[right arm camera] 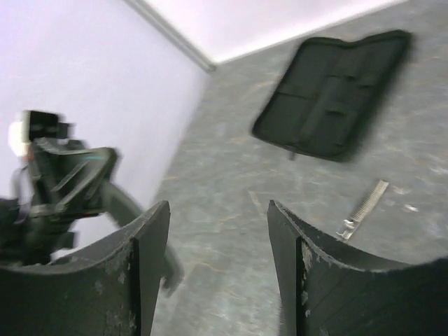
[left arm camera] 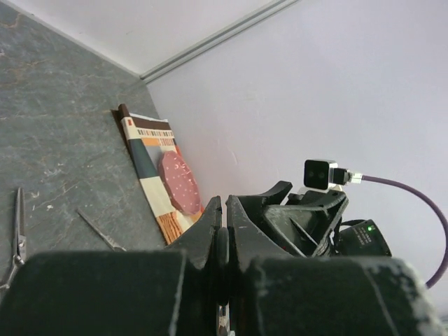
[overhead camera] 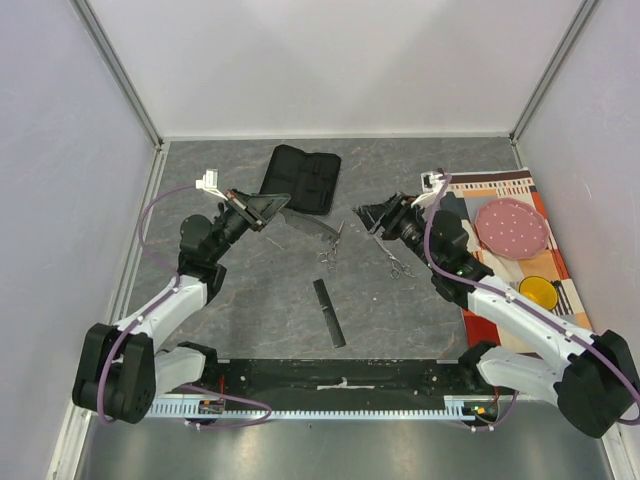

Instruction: Sort the hair-cutting tools

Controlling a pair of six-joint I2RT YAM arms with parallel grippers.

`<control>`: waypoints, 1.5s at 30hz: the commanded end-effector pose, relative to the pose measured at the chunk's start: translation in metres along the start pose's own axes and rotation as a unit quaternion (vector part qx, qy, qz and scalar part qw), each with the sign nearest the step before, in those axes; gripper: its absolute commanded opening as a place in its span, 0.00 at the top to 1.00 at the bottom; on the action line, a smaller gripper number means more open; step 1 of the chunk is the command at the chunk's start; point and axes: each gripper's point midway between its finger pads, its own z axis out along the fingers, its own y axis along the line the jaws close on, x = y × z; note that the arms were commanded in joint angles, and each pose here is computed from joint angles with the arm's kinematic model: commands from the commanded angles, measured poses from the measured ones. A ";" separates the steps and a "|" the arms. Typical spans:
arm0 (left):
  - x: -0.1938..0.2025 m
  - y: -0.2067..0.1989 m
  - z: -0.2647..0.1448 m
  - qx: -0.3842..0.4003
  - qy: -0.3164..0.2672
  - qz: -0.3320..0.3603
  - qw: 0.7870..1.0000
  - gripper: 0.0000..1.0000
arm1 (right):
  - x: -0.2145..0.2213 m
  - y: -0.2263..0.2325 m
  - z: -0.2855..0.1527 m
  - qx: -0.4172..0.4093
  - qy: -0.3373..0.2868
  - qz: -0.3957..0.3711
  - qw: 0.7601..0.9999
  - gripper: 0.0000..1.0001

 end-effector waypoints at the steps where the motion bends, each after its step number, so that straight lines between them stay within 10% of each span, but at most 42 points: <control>1: -0.016 -0.029 0.001 0.077 -0.040 -0.018 0.996 0.98 | -0.015 0.073 -0.016 -0.201 -0.020 0.030 0.979 0.36; 11: -0.024 -0.036 0.004 0.102 -0.058 -0.025 0.993 0.98 | -0.006 0.090 -0.020 -0.268 -0.009 0.055 0.962 0.51; 33: -0.033 -0.047 0.002 0.142 -0.086 -0.047 0.985 0.98 | 0.000 0.104 -0.014 -0.296 -0.009 0.074 0.952 0.46; 45: -0.034 -0.049 0.004 0.149 -0.090 -0.048 0.984 0.98 | 0.004 0.118 -0.009 -0.310 -0.007 0.077 0.947 0.65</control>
